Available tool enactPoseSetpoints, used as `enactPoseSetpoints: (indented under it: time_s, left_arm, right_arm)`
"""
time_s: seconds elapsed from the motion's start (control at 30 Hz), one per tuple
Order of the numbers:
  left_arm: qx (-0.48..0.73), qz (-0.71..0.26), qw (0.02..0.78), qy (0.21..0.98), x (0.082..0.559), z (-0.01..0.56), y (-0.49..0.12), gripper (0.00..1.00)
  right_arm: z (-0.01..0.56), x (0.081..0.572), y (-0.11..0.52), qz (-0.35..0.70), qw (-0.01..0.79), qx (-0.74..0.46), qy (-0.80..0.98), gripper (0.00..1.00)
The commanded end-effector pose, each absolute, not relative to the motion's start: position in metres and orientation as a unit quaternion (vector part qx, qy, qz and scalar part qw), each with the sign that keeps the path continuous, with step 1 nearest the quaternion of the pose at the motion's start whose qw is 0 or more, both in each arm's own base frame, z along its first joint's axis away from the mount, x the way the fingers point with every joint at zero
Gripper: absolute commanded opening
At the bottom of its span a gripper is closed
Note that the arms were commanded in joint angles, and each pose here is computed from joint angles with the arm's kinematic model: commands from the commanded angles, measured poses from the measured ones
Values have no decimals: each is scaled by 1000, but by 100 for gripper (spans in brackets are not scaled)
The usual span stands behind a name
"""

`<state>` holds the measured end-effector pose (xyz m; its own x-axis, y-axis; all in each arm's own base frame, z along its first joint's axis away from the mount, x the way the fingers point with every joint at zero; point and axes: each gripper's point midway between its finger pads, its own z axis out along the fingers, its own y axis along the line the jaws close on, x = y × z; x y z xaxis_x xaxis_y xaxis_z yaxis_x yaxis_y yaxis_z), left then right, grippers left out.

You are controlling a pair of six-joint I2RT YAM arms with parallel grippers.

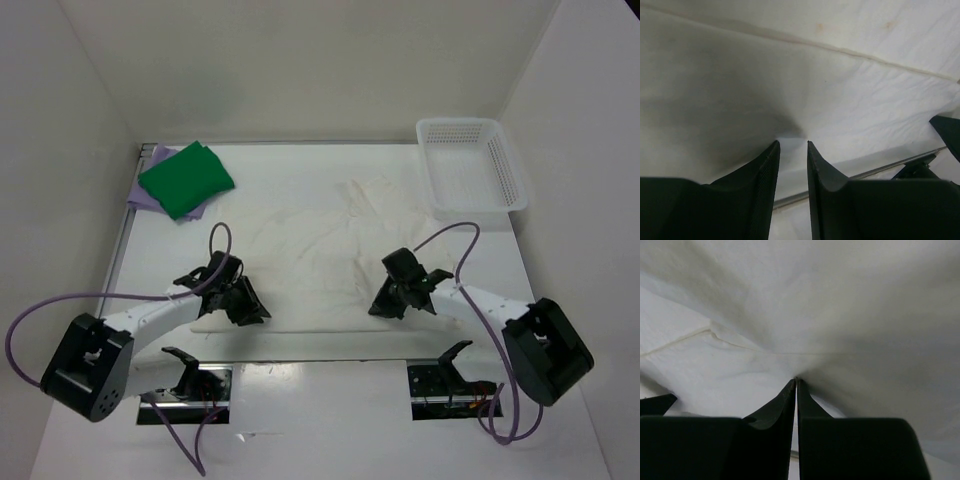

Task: Fold and stack the t-shirts
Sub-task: Fold the flattened tshirt in 1/3 of the way

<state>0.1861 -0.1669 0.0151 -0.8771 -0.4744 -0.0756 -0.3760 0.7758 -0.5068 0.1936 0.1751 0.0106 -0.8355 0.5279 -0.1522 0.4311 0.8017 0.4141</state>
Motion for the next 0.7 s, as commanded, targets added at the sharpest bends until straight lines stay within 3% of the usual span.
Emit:
enactPoseSetpoints:
  time_s: [0.0, 0.17, 0.27, 0.37, 0.47, 0.67]
  left_arm:
    - [-269, -191, 15, 944, 124, 6, -144, 36]
    - [-262, -210, 31, 942, 129, 34, -148, 36]
    - [-226, -215, 144, 939, 189, 82, -147, 36]
    - [-211, -185, 247, 927, 261, 137, -134, 38]
    - [-232, -142, 303, 913, 326, 141, -89, 39]
    - [-280, -64, 310, 906, 420, 96, -21, 39]
  right_arm:
    - [-3, 135, 161, 160, 61, 269, 948, 8]
    - [26, 142, 175, 217, 78, 268, 935, 12]
    - [63, 172, 190, 244, 117, 244, 931, 26]
    - [95, 213, 192, 250, 166, 226, 927, 28]
    - [114, 252, 202, 261, 194, 209, 922, 21]
    - [129, 309, 230, 270, 231, 160, 921, 8]
